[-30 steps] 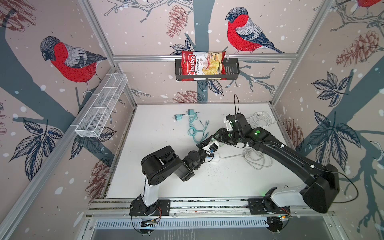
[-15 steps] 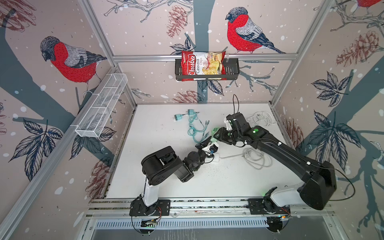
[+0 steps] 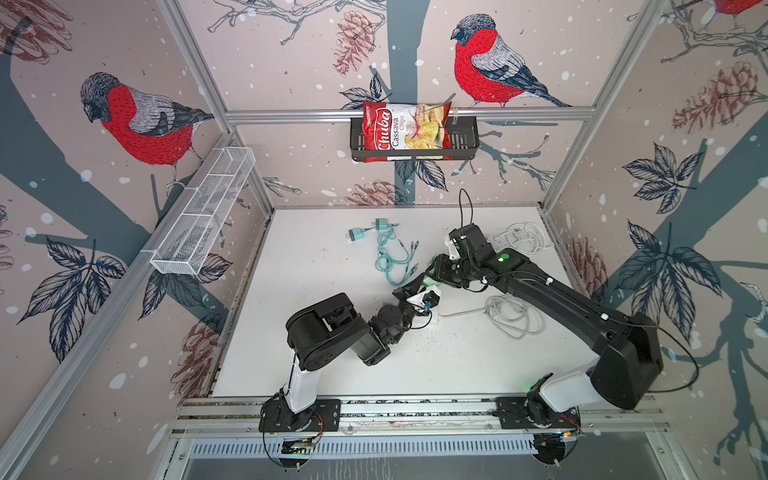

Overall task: Insert the plug
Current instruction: 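Close the right gripper on the green charger while the left still holds it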

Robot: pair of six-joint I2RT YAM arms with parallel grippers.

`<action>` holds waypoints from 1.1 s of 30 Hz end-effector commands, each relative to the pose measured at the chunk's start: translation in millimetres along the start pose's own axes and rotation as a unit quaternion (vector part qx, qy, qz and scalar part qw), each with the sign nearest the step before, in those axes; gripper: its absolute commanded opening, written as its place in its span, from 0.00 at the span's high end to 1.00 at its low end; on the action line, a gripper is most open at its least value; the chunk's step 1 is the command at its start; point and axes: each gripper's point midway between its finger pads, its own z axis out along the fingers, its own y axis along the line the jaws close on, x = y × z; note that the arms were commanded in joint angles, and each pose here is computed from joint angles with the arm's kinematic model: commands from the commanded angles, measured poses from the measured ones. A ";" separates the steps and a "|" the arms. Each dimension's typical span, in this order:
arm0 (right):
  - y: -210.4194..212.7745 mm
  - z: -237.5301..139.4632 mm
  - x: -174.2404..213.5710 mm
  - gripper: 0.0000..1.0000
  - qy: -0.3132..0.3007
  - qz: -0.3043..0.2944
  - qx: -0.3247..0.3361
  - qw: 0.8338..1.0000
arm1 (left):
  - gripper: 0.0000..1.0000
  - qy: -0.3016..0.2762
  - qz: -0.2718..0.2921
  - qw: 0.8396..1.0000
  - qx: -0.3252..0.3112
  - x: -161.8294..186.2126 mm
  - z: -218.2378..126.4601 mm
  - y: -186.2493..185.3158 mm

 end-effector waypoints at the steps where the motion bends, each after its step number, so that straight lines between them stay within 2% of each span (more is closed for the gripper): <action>1: 7.1 -0.4 -0.6 0.57 -0.002 -0.009 -0.014 1.000 | 0.78 -0.071 -0.027 0.996 -0.054 -35.4 -3.8 26.9; 13: 12.8 8.7 4.9 0.60 0.014 -0.006 -0.026 1.000 | 0.77 -0.075 -0.023 0.995 -0.065 -40.5 -3.9 28.9; 19: 15.3 4.8 2.4 0.70 0.004 -0.007 -0.029 1.000 | 0.75 -0.074 -0.022 0.995 -0.066 -41.3 -4.7 27.8; 22: 12.4 8.9 6.6 0.80 0.011 -0.006 -0.028 1.000 | 0.72 -0.075 -0.023 0.995 -0.066 -42.3 -4.9 27.6; 25: 10.9 12.9 9.5 0.87 0.015 -0.008 -0.029 0.999 | 0.62 -0.075 -0.024 0.994 -0.071 -44.3 -3.6 28.9; 29: 4.7 11.6 4.9 0.91 0.002 -0.013 -0.011 1.000 | 0.43 -0.079 -0.029 0.993 -0.078 -50.7 -4.4 31.4; 33: 0.8 3.0 -6.1 0.94 -0.026 -0.021 0.011 0.999 | 0.37 -0.080 -0.050 0.993 -0.075 -51.7 -10.5 33.3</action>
